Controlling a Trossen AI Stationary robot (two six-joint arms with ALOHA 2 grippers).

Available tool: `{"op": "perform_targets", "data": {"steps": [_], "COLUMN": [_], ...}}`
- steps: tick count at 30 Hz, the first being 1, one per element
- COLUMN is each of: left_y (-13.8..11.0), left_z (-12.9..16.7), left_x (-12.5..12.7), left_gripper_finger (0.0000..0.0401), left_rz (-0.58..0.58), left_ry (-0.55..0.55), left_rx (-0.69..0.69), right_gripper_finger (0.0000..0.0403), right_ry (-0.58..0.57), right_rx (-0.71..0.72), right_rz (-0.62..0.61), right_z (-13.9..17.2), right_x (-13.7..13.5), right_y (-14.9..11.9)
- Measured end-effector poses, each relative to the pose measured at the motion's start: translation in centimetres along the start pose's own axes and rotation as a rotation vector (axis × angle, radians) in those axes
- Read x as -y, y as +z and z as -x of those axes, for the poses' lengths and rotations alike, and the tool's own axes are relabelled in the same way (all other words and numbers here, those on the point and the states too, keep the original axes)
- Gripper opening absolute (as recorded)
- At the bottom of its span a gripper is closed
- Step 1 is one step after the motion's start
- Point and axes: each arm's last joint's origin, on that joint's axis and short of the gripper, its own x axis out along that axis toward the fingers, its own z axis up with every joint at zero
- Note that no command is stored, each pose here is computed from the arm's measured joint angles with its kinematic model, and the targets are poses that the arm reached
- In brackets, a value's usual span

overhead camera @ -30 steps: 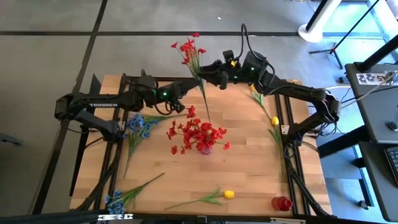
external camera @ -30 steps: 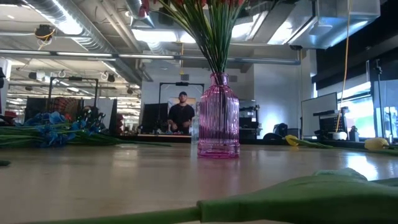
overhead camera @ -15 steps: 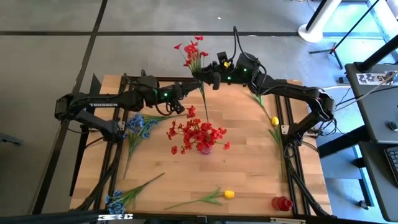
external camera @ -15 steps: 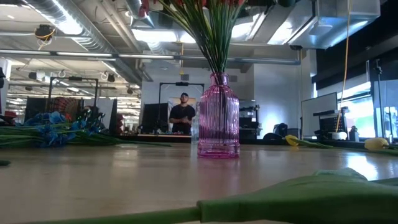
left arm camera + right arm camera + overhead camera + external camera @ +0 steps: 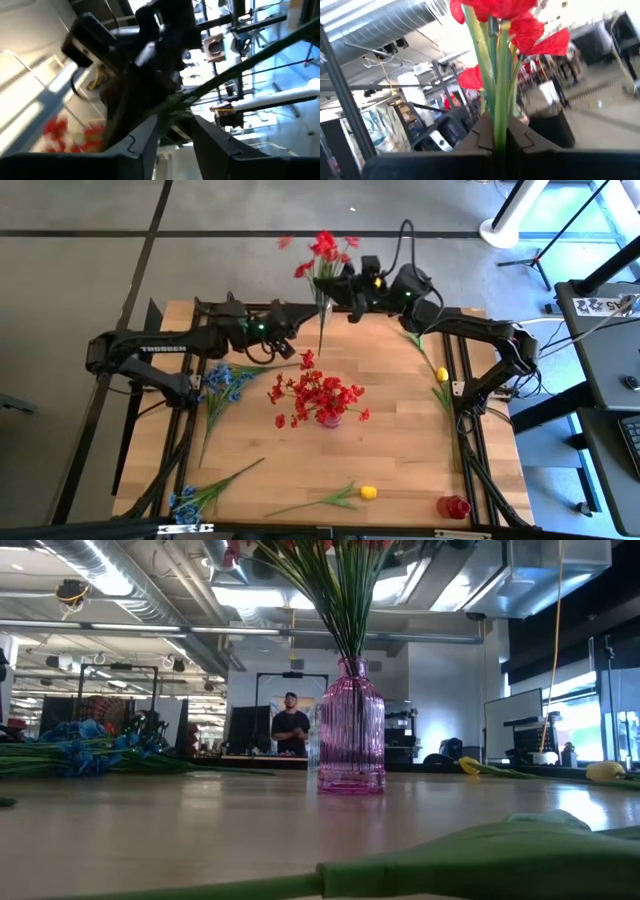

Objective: Sort flowers into vase by color
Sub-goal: Put the red flowers into the purple vase

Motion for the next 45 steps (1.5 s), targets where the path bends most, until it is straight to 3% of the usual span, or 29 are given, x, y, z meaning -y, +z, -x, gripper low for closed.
{"op": "perform_targets", "data": {"steps": [6,10,13,18,19,22,24,27,31,34,38,45], "left_y": [-1.1,-2.1,-3.4,-5.6,-5.9,-6.6,-6.2,-4.8,-3.2,-1.6,1.5,5.4], "left_z": [1.7,3.1,5.3,9.7,10.4,11.9,12.7,13.4,14.9,15.7,15.6,16.3], "left_x": [-2.2,-3.4,-4.8,-9.4,-9.9,-10.6,-10.0,-9.3,-9.1,-9.2,-6.8,-2.6], "left_gripper_finger": [0.0144,0.016,0.0167,0.0168,0.0166,0.016,0.0156,0.0152,0.0149,0.0149,0.0149,0.0149], "left_rz": [0.17,0.301,0.521,0.896,0.959,1.142,1.262,1.434,1.574,1.628,1.634,1.708], "left_ry": [0.075,0.09,0.118,0.361,0.37,0.278,0.149,-0.056,-0.267,-0.395,-0.548,-0.588], "left_rx": [-0.039,-0.14,-0.166,0.084,0.1,0.045,0.053,0.182,0.309,0.462,0.475,0.455], "right_gripper_finger": [0.0007,0.0004,0.0005,0.0003,0.0003,0.0002,0.0002,0.0002,0.0001,0.0001,0.0001,0.0001], "right_ry": [-0.02,-0.057,-0.031,0.089,0.114,0.246,0.308,0.383,0.524,0.605,0.699,0.708], "right_rx": [0.001,0.03,0.085,0.191,0.216,0.273,0.306,0.327,0.329,0.304,0.24,0.112], "right_rz": [0.052,0.139,0.242,0.453,0.476,0.536,0.55,0.545,0.48,0.409,0.313,0.196], "right_z": [0.0,0.1,0.6,1.7,2.1,3.7,5.1,6.8,8.7,9.4,10.1,12.2], "right_x": [0.1,0.1,-0.7,-3.1,-3.6,-5.1,-6.1,-7.5,-10.3,-12.4,-14.6,-16.4], "right_y": [-0.1,0.3,1.6,3.4,3.6,4.1,4.0,2.9,0.9,-0.6,-3.0,-7.4]}}
